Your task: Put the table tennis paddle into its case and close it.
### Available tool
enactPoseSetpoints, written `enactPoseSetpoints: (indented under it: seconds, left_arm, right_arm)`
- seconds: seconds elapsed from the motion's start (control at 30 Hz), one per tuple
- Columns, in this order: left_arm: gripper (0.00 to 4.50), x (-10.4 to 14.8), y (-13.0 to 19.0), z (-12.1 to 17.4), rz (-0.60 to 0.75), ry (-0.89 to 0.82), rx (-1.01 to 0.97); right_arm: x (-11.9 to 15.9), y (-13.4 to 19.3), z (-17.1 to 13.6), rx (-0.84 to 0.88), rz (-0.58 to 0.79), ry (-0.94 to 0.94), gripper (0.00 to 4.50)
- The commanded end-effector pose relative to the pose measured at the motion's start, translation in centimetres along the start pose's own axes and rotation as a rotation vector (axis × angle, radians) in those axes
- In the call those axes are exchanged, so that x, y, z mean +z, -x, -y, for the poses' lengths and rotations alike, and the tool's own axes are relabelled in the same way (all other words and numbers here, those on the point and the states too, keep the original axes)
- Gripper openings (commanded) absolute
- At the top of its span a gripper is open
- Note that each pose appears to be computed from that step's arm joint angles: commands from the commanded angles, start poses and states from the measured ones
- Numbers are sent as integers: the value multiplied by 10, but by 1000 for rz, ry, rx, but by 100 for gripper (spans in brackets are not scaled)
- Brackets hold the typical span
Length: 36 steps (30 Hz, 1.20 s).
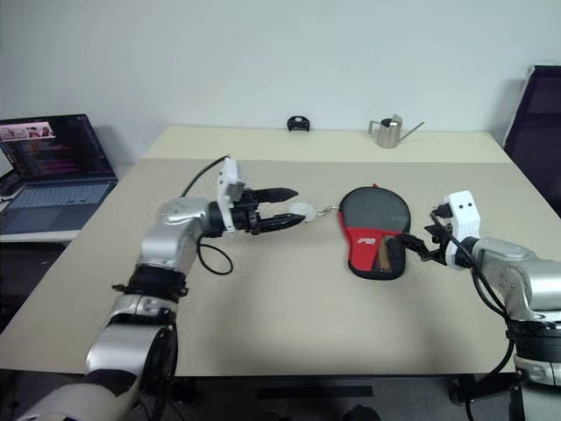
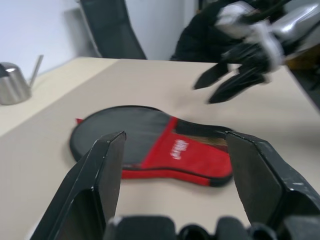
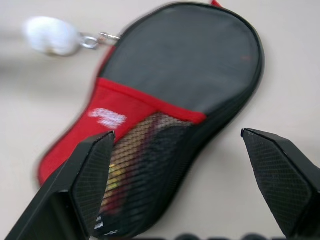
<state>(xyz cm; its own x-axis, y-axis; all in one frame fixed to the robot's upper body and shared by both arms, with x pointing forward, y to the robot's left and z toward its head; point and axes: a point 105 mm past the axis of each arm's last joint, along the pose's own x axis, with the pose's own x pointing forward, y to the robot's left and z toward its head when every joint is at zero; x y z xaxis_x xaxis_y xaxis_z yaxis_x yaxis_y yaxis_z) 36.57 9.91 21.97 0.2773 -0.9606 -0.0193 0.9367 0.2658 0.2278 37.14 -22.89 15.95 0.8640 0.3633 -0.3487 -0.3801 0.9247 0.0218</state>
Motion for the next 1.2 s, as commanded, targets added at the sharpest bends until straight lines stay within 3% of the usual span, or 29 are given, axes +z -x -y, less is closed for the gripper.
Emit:
enactPoseSetpoints:
  seconds: [0.03,0.43,1.07,1.17,1.2]
  left_arm:
    - [344,25,8,5,32,-45,15]
    - [344,23,14,9,-6,-43,58]
    - [344,21,16,9,-22,-54,69]
    - [344,22,16,9,-22,-55,71]
    - [344,22,16,9,-23,-55,72]
  right_arm:
    - [3,-13,9,-37,14,43,443]
    - [-15,-56,11,-31,-66,55,443]
    - [-30,-69,-16,168,-184,-72,443]
    - [-31,-70,-15,160,-185,-74,388]
    - [-31,-70,-15,159,-184,-76,351]
